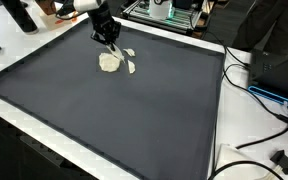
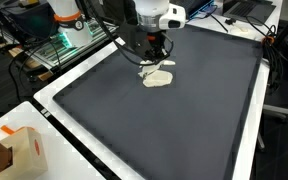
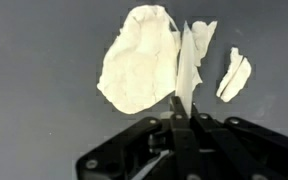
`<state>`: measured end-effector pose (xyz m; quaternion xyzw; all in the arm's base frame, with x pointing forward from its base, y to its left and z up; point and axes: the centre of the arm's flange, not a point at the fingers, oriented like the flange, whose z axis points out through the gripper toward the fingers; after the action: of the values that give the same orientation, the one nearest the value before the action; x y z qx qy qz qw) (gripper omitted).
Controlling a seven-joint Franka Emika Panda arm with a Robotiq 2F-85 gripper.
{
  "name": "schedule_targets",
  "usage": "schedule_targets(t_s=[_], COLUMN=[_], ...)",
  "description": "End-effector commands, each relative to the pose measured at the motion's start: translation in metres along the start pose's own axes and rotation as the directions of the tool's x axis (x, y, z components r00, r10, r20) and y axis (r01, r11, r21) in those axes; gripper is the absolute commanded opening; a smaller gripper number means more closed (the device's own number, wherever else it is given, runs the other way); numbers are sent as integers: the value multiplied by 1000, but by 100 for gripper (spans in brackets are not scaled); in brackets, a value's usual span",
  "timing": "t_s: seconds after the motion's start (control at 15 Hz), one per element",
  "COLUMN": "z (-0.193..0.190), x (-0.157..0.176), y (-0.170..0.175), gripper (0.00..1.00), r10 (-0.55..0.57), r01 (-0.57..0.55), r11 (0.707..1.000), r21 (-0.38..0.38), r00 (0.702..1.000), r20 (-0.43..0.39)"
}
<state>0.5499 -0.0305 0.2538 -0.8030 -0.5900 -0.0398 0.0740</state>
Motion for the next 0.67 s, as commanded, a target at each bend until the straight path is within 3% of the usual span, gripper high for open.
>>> schedule_targets(t_s=[0.0,0.33,0.6], z=[-19,-51,-79], x=[15,34,47], y=[-14,-22,-32], gripper=[1,1,1], r10=[94,223,336], r01=[-94,-224,-337], r11=[996,974,941], r21=[-3,-41,-20], r00=[995,975,941], r20=[-15,-18,-36])
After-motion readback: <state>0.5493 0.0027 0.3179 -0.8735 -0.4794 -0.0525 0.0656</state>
